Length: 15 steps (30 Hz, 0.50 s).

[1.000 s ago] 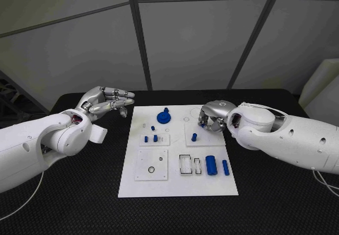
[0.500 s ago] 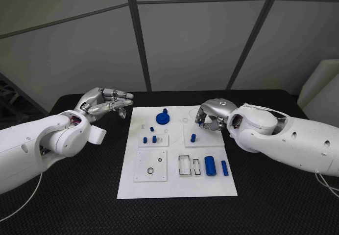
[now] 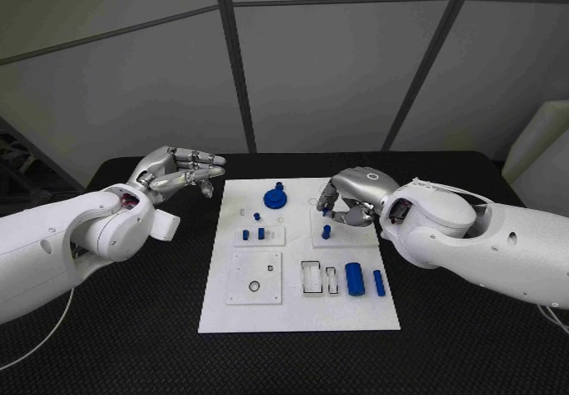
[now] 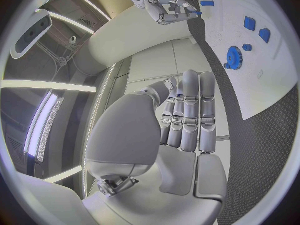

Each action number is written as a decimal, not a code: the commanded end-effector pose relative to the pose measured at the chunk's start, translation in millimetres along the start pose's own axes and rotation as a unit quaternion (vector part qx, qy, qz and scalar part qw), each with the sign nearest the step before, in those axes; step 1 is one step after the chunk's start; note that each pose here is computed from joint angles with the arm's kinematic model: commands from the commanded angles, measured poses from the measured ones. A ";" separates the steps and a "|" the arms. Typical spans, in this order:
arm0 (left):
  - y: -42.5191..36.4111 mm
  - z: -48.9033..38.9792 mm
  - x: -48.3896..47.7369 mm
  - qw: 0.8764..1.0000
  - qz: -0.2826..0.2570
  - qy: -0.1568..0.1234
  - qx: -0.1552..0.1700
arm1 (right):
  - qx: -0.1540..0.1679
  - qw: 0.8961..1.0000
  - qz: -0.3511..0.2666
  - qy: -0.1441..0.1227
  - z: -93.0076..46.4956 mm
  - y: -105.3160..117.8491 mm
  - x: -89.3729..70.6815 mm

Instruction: Assemble the parts on the task board

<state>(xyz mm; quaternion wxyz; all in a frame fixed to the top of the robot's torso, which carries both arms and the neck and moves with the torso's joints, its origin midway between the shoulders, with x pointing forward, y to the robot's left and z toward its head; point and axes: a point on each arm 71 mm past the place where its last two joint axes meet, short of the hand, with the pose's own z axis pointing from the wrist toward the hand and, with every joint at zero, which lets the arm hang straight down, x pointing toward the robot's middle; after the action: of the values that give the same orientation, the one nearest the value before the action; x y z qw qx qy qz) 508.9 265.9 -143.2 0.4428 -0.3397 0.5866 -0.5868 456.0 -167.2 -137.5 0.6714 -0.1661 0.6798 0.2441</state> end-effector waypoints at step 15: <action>-0.8 7.4 11.0 1.000 -0.021 0.010 0.002 | -0.100 0.993 0.068 -0.012 15.8 70.2 19.0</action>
<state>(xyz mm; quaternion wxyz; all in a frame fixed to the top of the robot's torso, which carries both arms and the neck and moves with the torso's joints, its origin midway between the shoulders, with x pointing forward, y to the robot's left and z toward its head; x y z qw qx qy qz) 511.1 254.0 -144.3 0.4325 -0.3406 0.5861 -0.5945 430.9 -101.2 -147.8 0.6409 -0.1771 0.6620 0.3458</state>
